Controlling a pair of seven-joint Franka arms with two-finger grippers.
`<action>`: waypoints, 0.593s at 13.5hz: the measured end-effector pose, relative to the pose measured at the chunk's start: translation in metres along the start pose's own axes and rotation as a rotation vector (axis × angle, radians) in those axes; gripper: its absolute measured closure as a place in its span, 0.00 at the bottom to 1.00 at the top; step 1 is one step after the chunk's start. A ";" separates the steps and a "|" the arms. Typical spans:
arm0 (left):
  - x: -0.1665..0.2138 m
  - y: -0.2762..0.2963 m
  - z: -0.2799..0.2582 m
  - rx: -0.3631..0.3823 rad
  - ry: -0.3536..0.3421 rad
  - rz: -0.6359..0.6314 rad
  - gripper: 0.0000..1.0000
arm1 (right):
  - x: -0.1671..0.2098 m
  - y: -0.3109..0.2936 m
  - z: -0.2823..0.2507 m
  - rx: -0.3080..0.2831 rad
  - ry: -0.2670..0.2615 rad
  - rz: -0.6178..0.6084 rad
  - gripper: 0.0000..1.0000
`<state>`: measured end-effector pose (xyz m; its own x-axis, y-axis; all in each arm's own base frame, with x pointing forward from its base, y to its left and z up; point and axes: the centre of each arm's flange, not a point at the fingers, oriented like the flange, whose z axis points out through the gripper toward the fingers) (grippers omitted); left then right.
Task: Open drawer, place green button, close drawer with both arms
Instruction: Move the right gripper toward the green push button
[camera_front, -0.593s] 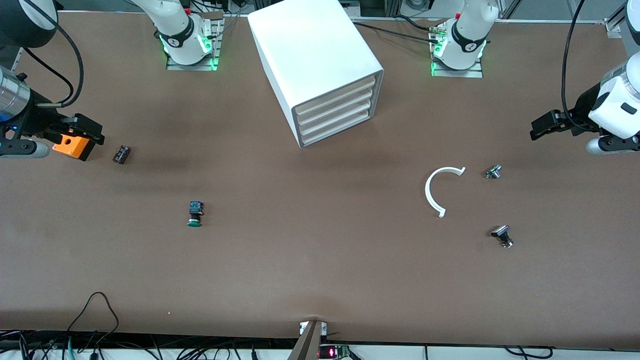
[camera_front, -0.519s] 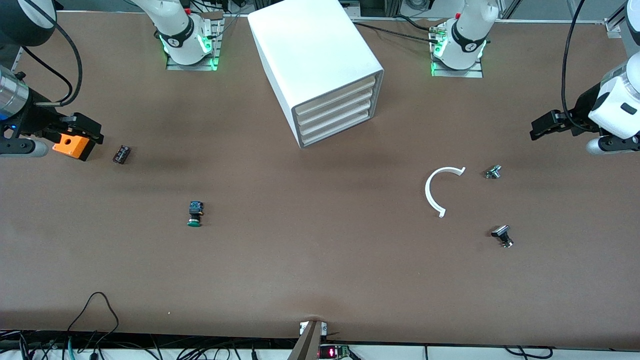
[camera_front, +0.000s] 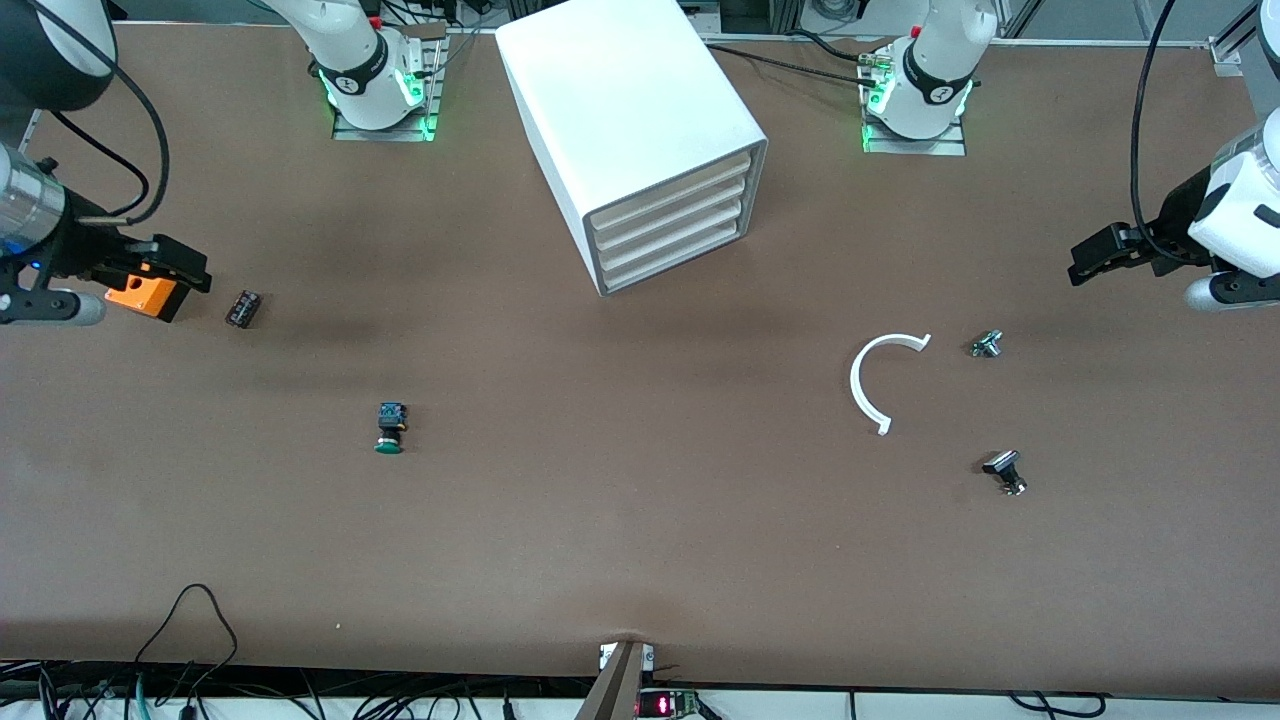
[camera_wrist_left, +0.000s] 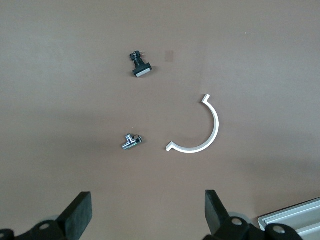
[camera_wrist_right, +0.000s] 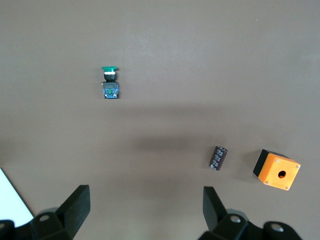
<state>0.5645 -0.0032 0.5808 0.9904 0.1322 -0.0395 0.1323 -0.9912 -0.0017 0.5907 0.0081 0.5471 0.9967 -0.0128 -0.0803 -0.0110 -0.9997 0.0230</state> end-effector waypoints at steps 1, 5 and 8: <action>0.000 0.000 0.000 0.000 -0.001 0.000 0.00 | 0.002 0.001 0.003 0.000 -0.003 0.001 0.00; 0.002 0.002 0.002 0.001 -0.004 0.003 0.00 | 0.006 0.002 -0.006 0.000 0.041 0.004 0.00; 0.001 0.008 0.002 0.001 -0.002 0.015 0.00 | 0.010 0.010 -0.003 0.000 0.052 0.016 0.00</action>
<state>0.5667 -0.0113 0.5791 0.9922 0.1173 -0.0417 0.1173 -0.9931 -0.0018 0.6003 -0.0016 0.5496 0.9992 -0.0275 -0.0278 -0.0269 -0.9994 0.0240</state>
